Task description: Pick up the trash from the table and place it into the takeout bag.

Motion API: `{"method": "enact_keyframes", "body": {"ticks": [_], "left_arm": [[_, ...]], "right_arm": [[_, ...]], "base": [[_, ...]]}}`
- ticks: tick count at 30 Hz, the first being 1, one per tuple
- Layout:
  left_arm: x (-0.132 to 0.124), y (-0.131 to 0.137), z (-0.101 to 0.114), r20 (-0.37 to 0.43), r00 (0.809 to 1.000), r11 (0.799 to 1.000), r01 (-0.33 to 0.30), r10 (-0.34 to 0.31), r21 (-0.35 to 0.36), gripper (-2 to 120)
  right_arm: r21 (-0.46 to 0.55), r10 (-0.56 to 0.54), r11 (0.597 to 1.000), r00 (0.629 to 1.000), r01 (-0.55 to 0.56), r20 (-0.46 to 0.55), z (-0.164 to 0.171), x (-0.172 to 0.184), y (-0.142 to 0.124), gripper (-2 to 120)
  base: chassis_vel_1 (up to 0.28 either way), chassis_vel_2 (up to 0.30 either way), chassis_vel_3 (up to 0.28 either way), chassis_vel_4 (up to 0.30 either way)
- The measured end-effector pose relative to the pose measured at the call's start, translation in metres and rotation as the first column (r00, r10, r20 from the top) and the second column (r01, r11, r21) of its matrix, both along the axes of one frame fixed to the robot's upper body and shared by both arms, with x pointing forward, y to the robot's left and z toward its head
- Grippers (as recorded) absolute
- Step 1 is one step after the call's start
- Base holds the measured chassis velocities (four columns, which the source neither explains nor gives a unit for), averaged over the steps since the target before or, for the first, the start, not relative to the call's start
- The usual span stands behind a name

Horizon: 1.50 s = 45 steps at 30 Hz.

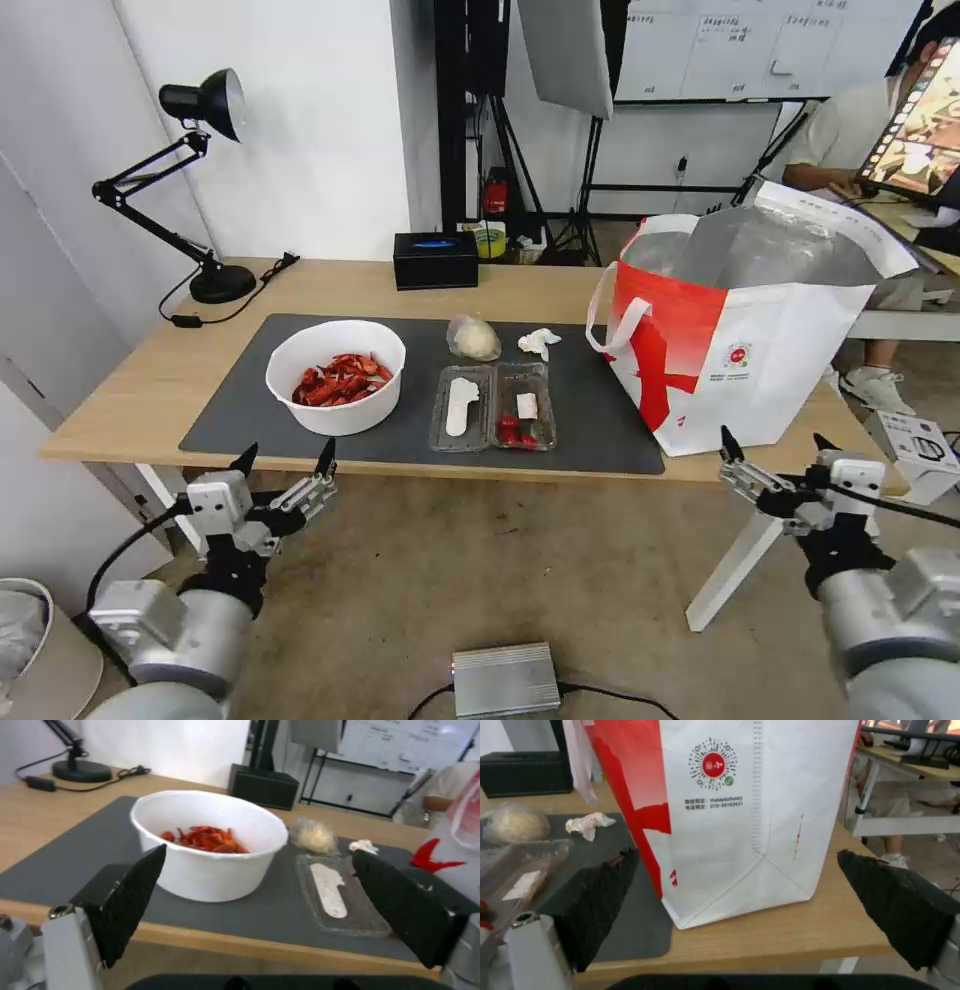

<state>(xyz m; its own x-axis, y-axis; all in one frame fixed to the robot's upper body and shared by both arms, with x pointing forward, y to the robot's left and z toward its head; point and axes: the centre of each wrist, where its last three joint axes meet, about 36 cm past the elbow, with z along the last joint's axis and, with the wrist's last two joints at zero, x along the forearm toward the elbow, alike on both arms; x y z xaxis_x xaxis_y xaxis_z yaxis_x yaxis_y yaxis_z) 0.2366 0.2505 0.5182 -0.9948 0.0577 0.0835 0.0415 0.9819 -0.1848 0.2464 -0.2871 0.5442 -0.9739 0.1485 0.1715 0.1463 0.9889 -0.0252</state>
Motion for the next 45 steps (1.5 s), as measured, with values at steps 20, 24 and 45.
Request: {"method": "enact_keyframes", "body": {"ticks": [20,24,45], "left_arm": [[0.023,-0.002,-0.018,-0.045,0.99,0.989,0.129,-0.132,-0.067,100],[0.027,-0.003,-0.02,-0.053,0.987,0.984,0.145,-0.152,-0.106,100],[0.06,-0.009,-0.018,-0.162,0.953,0.913,0.183,-0.256,-0.365,100]], "right_arm": [[0.02,0.038,0.999,0.999,-0.038,-0.007,-0.002,0.002,0.002,100],[0.024,0.042,0.999,0.999,-0.042,-0.005,-0.003,0.002,0.003,100],[0.027,0.088,0.996,0.996,-0.088,0.01,-0.007,0.003,0.012,100]], "base": [[0.0,0.0,0.0,0.0],[0.0,0.0,0.0,0.0],[0.0,0.0,0.0,0.0]]}}
